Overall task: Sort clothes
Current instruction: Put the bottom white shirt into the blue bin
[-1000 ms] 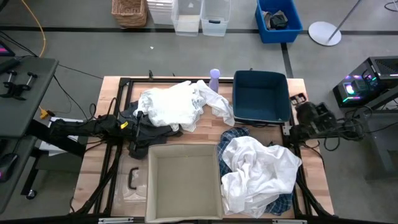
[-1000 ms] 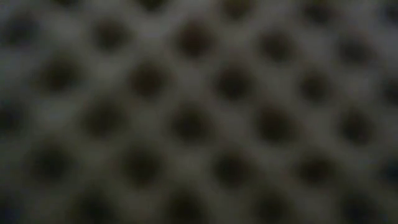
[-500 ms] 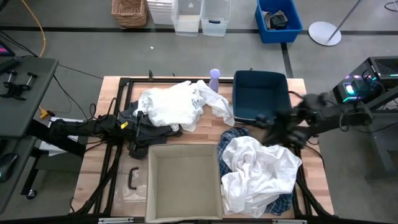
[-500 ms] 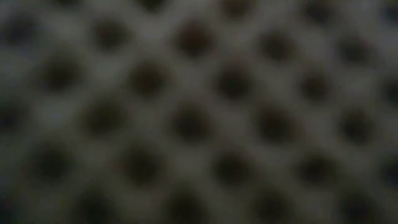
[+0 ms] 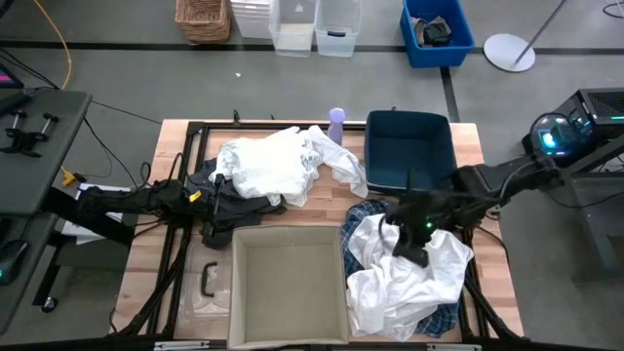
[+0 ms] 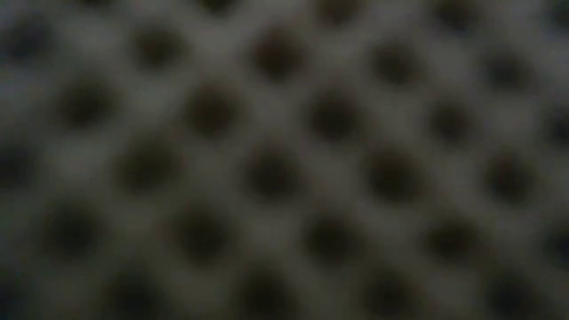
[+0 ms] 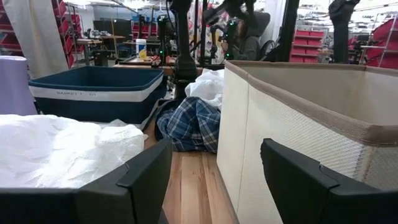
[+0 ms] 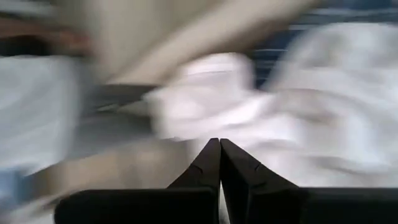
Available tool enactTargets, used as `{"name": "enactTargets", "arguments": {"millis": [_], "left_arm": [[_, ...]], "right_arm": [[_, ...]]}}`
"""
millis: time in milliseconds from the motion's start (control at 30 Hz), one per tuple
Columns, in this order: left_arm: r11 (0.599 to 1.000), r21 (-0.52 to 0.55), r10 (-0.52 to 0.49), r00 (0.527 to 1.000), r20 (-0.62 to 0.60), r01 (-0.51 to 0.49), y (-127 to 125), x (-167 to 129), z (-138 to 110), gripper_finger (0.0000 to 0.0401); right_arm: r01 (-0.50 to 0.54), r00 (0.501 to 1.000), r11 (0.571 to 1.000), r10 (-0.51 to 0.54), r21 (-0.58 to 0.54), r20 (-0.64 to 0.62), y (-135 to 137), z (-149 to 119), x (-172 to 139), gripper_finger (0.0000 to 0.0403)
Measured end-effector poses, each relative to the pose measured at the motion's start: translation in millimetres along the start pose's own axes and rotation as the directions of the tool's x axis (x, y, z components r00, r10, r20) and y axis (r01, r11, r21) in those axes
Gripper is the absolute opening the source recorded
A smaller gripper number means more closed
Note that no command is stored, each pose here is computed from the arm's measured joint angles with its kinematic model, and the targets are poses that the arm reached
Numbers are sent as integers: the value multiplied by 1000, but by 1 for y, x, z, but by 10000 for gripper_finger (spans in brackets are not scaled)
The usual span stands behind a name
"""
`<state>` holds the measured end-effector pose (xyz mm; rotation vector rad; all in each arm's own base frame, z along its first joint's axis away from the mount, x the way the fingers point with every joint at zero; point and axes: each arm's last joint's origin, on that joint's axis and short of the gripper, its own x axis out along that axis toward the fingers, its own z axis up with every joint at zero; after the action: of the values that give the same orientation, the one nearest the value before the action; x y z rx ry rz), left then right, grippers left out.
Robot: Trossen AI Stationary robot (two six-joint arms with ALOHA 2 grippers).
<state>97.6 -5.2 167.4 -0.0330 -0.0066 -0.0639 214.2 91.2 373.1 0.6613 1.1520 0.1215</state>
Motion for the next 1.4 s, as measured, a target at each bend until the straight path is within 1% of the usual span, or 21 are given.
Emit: {"name": "enactTargets", "arguments": {"millis": [33, 67, 133, 167, 267, 333, 433, 567, 633, 700, 733, 767, 800, 867, 933, 1000, 1133, 1200, 1300, 1367, 1400], "left_arm": [[1000, 0, 0, 1000, 0, 0, 0, 0, 0, 235], [1000, 0, 0, 1000, 0, 0, 0, 0, 0, 235], [1000, 0, 0, 1000, 0, 0, 0, 0, 0, 235], [1000, 0, 0, 1000, 0, 0, 0, 0, 0, 235], [1000, 0, 0, 1000, 0, 0, 0, 0, 0, 235], [1000, 0, 0, 1000, 0, 0, 0, 0, 0, 235], [1000, 0, 0, 1000, 0, 0, 0, 0, 0, 235], [1000, 0, 0, 1000, 0, 0, 0, 0, 0, 235], [1000, 0, 0, 1000, 0, 0, 0, 0, 0, 235], [1000, 0, 0, 1000, 0, 0, 0, 0, 0, 235], [1000, 0, 0, 1000, 0, 0, 0, 0, 0, 235], [1000, 0, -1, 1000, 0, 1, 0, 0, 0, 235], [1000, 0, -1, 1000, 0, 1, 0, 0, 0, 235], [1000, 0, -1, 1000, 1, 1, 0, 0, 0, 235], [1000, 0, -1, 1000, 0, 1, 0, 0, 0, 235], [1000, 0, -1, 1000, 0, 1, 0, 0, 0, 235], [1000, 0, -1, 1000, 0, 1, 0, 0, 0, 235], [1000, 0, -1, 1000, 0, 1, 0, 0, 0, 235], [1000, 0, -1, 1000, 0, 1, 0, 0, 0, 235], [1000, 0, -1, 1000, 0, 1, 0, 0, 0, 235], [1000, 0, -1, 1000, 0, 1, 0, 0, 0, 235]], "right_arm": [[75, 997, 997, -75, 23, 2, 2, -1, 4, 0], [117, 993, 992, -118, 48, 5, 4, -1, 8, 0], [156, 987, 985, -159, 67, 32, 10, 1, 18, 0], [172, 984, 983, -174, 70, 27, 10, 2, 22, 0], [179, 984, 970, -173, 162, -54, 7, 7, 34, 3], [181, 982, 967, -168, 180, -81, 7, 9, 40, 16], [161, 981, 970, -137, 184, -134, 10, 8, 45, 58], [132, 981, 981, -110, 142, -158, 20, 1, 53, 143], [116, 980, 992, -107, 49, -166, 28, -7, 58, 187], [121, 975, 989, -134, -80, -176, 35, -16, 65, 224], [139, 970, 979, -165, -147, -179, 37, -21, 70, 239], [164, 963, 960, -206, -228, -173, 38, -25, 75, 250], [193, 955, 932, -251, -307, -159, 39, -28, 81, 260], [261, 929, 870, -344, -418, -136, 39, -32, 94, 272], [318, 900, 813, -420, -487, -114, 37, -32, 106, 276], [361, 873, 766, -478, -532, -95, 34, -31, 116, 277], [402, 831, 675, -552, -619, -62, 31, -28, 136, 277], [420, 810, 646, -583, -638, -57, 28, -26, 146, 277], [438, 778, 624, -624, -647, -76, 23, -24, 162, 274], [448, 757, 621, -646, -643, -96, 19, -23, 174, 253], [453, 750, 626, -653, -635, -109, 17, -21, 179, 227]]}}
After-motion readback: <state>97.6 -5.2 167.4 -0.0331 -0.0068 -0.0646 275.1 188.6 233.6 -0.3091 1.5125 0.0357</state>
